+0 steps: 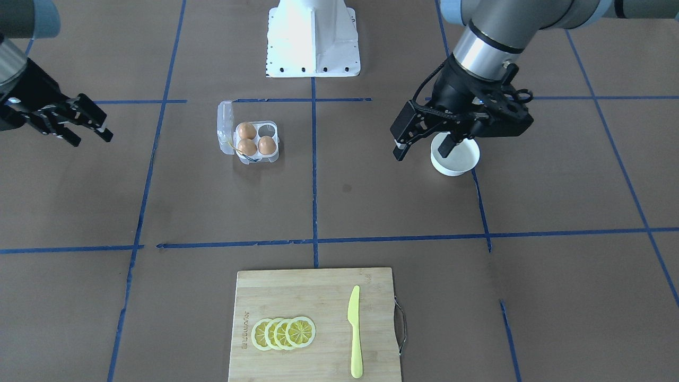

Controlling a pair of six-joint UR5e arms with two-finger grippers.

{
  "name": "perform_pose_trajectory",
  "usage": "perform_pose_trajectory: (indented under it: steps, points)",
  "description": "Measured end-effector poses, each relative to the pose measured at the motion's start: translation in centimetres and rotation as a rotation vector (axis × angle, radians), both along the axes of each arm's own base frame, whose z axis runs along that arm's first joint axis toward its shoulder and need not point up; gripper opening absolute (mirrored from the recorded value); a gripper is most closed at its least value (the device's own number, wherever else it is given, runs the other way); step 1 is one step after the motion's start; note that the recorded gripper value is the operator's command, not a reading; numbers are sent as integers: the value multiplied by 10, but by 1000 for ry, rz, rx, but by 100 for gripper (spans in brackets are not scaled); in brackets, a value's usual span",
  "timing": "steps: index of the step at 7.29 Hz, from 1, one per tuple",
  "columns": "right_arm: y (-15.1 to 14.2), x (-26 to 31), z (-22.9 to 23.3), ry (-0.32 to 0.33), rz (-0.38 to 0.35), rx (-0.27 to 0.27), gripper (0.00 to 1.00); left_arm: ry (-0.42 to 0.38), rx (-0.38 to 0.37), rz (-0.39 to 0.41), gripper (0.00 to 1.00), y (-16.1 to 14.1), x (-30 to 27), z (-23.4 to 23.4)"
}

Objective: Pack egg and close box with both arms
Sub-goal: 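Raise the left gripper away from the carton while the right arm approaches the lid, then push the clear carton lid over the eggs with the right gripper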

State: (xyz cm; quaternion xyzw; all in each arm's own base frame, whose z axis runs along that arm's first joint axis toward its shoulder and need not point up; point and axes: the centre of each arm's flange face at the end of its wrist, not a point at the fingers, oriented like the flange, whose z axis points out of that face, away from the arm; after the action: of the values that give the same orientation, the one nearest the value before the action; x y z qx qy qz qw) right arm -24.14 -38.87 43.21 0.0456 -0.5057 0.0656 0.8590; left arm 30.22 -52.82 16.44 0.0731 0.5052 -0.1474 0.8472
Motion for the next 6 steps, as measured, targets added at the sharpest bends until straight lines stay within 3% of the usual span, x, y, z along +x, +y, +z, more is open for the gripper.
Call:
perform_pose_trajectory:
  steps: [3,6]
  points:
    - [31,-101,-48,-62,-101,19,0,-81,95,-17,99,-27,-55,20]
    - [24,-155,-90,-119,-140,62,0,-99,103,-28,99,-33,-69,28]
